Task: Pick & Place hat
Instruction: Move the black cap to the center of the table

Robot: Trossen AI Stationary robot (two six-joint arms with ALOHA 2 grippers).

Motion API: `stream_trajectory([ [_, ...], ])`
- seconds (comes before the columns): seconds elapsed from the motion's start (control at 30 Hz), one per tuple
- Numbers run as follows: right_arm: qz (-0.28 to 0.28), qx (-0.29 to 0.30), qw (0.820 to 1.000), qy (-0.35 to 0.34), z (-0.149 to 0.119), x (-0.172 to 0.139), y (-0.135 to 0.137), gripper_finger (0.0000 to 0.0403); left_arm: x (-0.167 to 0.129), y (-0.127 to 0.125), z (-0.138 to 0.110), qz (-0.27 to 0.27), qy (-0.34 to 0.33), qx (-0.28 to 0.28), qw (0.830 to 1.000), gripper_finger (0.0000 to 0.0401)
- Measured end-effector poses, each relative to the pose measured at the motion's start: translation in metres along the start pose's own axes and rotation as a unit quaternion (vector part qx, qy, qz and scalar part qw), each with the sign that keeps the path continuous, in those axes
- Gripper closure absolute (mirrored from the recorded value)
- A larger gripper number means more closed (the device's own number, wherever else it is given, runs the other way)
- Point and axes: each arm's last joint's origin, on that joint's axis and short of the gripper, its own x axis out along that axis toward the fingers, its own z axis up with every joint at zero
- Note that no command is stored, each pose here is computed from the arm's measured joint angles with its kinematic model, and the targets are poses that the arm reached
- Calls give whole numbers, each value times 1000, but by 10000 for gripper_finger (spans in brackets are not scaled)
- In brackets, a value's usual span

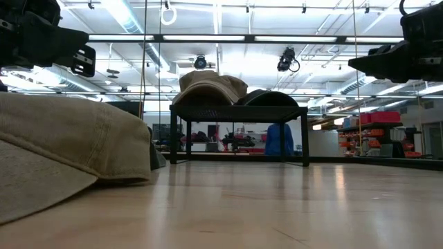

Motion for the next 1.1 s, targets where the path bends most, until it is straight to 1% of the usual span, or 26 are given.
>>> stream_trajectory([
  [0.43,0,0,1000,0,0,0,0,373,0,0,0,0,-1,-1,1000,398],
  [0.47,0,0,1000,0,0,0,0,373,0,0,1,0,-3,-13,1000,398],
  [0.53,0,0,1000,0,0,0,0,373,0,0,2,0,-11,-54,998,398],
  [0.6,0,0,1000,0,0,0,0,373,0,1,4,8,-20,-79,997,398],
  [0.77,0,0,1000,0,0,0,0,373,0,1,6,13,-34,-116,993,398],
  [0.87,0,0,1000,0,0,0,0,373,-1,1,11,9,-60,-131,989,398],
  [0.93,0,0,1000,0,0,0,0,373,-1,1,14,5,-74,-154,985,398],
  [1.0,0,0,1000,0,0,0,0,373,-2,1,18,2,-96,-152,984,398],
  [1.1,0,0,1000,0,0,0,0,373,-3,0,24,-14,-122,-126,984,398],
])
